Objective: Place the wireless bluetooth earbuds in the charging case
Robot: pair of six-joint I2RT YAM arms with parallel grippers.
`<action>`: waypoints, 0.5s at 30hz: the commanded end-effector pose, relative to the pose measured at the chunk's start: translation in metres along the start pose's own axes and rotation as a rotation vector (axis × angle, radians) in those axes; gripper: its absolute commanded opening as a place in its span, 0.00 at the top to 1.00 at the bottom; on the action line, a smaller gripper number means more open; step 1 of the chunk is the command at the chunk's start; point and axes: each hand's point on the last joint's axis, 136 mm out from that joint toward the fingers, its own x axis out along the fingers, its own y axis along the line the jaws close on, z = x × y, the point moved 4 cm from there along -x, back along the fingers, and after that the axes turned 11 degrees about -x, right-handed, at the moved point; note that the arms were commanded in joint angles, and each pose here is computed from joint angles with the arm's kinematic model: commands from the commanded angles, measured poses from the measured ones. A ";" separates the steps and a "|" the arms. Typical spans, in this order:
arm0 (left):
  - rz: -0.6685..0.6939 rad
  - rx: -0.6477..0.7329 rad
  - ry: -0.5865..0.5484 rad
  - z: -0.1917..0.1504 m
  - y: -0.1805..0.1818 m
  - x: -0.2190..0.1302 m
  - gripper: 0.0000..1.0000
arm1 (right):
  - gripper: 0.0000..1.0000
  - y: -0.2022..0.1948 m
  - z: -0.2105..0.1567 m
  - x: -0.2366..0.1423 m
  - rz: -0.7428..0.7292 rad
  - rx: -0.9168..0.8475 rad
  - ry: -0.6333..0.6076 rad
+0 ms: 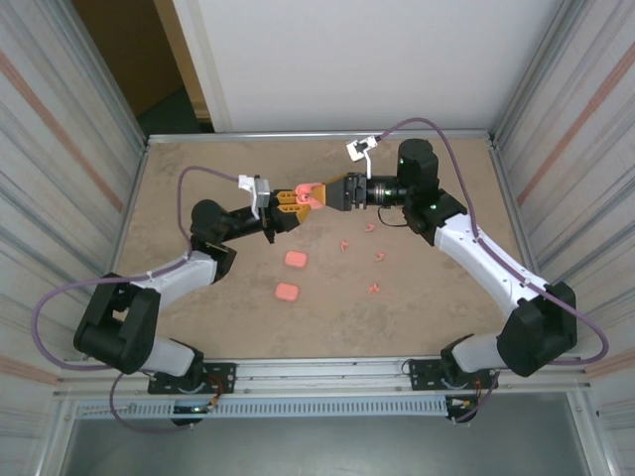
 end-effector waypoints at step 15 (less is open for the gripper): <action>0.052 0.040 -0.019 0.006 0.001 -0.002 1.00 | 0.15 0.029 0.008 -0.008 0.056 -0.120 -0.012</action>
